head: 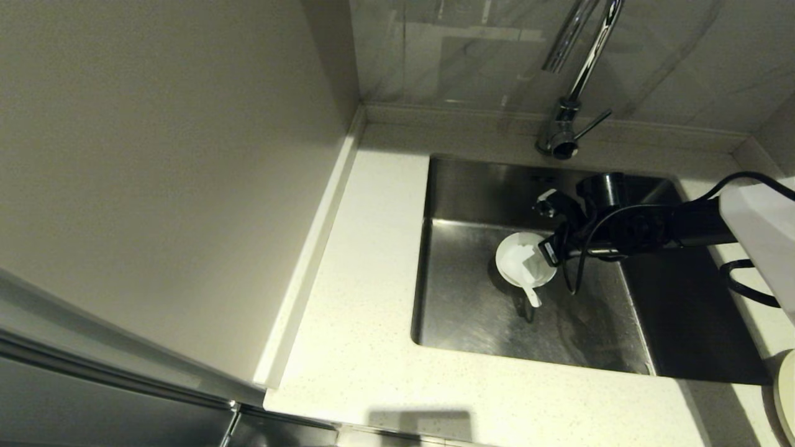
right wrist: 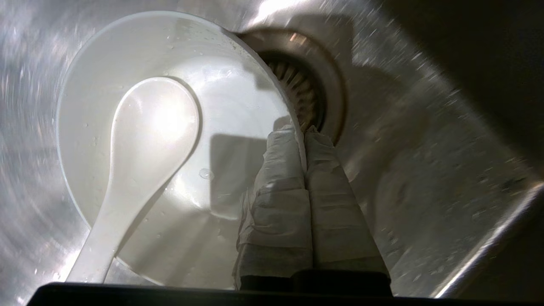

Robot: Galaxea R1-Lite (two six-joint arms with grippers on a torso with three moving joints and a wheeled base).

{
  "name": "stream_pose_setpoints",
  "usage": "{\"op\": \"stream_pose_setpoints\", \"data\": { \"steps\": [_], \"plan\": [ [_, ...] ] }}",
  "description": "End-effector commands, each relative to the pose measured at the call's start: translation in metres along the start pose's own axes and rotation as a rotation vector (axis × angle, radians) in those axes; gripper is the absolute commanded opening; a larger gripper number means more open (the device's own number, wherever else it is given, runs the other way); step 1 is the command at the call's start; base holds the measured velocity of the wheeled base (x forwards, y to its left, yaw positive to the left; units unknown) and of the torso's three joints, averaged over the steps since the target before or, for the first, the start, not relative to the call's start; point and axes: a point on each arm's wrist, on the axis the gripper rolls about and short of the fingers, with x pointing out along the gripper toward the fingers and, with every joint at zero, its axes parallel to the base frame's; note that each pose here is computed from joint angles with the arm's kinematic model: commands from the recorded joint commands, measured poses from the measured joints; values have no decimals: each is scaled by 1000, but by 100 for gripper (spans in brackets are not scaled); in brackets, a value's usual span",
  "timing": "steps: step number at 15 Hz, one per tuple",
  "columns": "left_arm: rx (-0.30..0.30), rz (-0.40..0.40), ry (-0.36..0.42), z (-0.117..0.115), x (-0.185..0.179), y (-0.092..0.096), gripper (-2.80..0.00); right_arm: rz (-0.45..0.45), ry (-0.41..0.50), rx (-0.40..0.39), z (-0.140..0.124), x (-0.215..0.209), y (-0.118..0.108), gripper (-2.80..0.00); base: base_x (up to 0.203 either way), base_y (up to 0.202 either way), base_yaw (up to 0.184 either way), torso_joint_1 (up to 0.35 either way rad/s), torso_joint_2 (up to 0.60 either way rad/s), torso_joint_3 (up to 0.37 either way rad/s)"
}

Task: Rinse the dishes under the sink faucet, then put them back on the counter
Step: Put a bowl back to the table from the sink

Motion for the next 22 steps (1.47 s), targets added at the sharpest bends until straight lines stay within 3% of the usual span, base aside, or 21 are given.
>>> {"op": "stream_pose_setpoints", "data": {
  "steps": [1,9,17,22],
  "plan": [
    [-1,1,-3,0,0,0,-280,-37,-35,1,10,-5,-10,-280,0,0,0,0,0,0],
    [-1,1,-3,0,0,0,-280,-87,52,80,4,-29,-46,-280,0,0,0,0,0,0],
    [-1,1,-3,0,0,0,-280,-156,88,381,2,-70,-82,-280,0,0,0,0,0,0],
    [-1,1,-3,0,0,0,-280,-229,55,468,1,-102,-109,-280,0,0,0,0,0,0]
  ]
}}
